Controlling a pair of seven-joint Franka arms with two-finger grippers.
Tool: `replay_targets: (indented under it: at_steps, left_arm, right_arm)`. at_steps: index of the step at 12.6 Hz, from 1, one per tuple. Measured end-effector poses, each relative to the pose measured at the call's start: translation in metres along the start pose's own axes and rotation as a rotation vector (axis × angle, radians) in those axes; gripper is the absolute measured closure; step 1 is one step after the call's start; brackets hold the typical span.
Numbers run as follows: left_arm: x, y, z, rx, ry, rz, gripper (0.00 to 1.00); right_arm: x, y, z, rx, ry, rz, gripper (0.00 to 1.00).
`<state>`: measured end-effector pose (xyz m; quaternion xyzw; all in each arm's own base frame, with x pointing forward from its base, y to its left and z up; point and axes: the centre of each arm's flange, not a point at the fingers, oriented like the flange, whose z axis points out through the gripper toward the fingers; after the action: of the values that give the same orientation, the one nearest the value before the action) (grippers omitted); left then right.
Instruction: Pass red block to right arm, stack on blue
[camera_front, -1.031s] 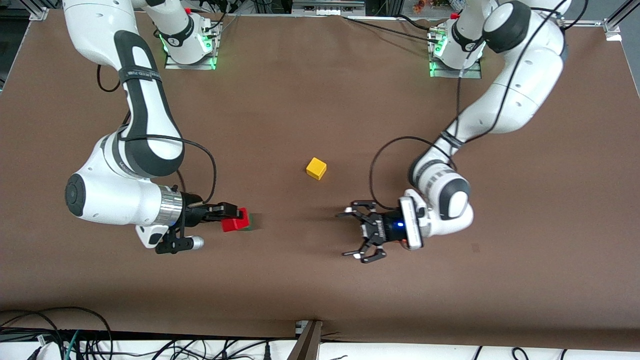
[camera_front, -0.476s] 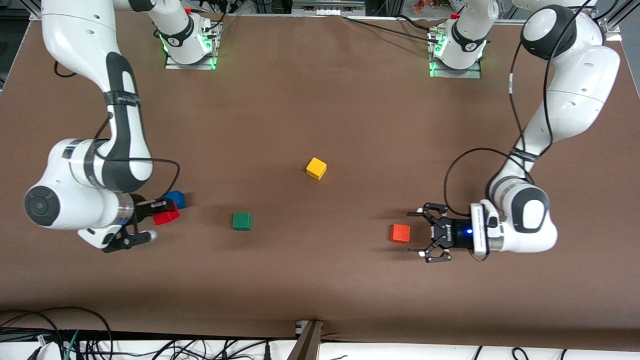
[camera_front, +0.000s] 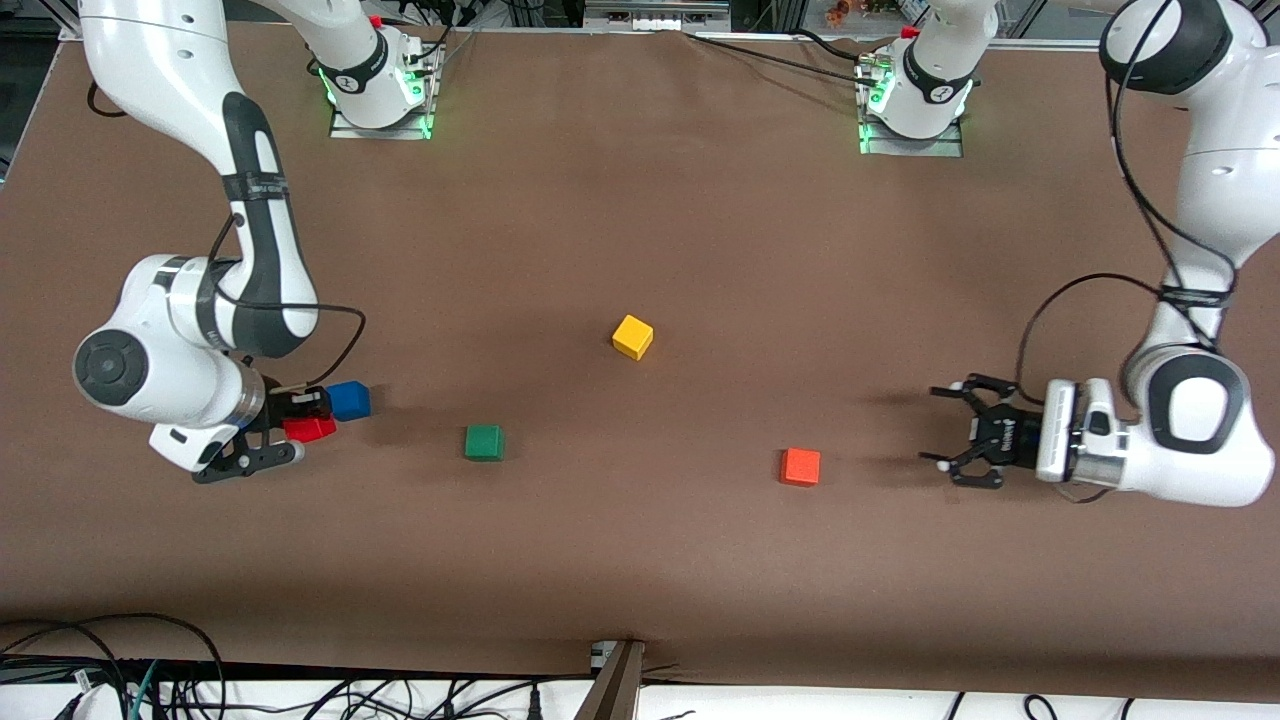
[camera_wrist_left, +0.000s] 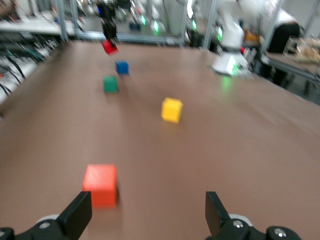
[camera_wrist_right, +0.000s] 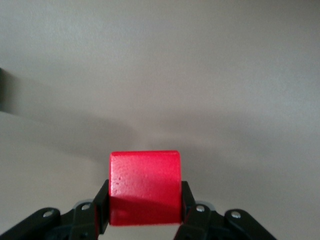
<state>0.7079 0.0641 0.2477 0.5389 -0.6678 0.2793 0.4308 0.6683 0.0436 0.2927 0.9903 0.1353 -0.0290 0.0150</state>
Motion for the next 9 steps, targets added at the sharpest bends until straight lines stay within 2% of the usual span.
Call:
replay_targets:
  at_steps: [2,5,9]
  left_arm:
    - [-0.003,0.01,-0.04,-0.003,-0.111,-0.002,0.0]
    - [0.011,0.01,-0.075,0.031,-0.212,0.014,0.0]
    - [0.069,0.019,-0.123,0.056,-0.414,0.053,0.0]
  right_arm:
    - [-0.023,0.002,0.0,0.005,0.028,0.011,0.44]
    - [-0.054,0.002,0.007,0.001,0.096,0.027,0.44]
    - [-0.073,-0.018,0.029,-0.024,0.16,0.005,0.44]
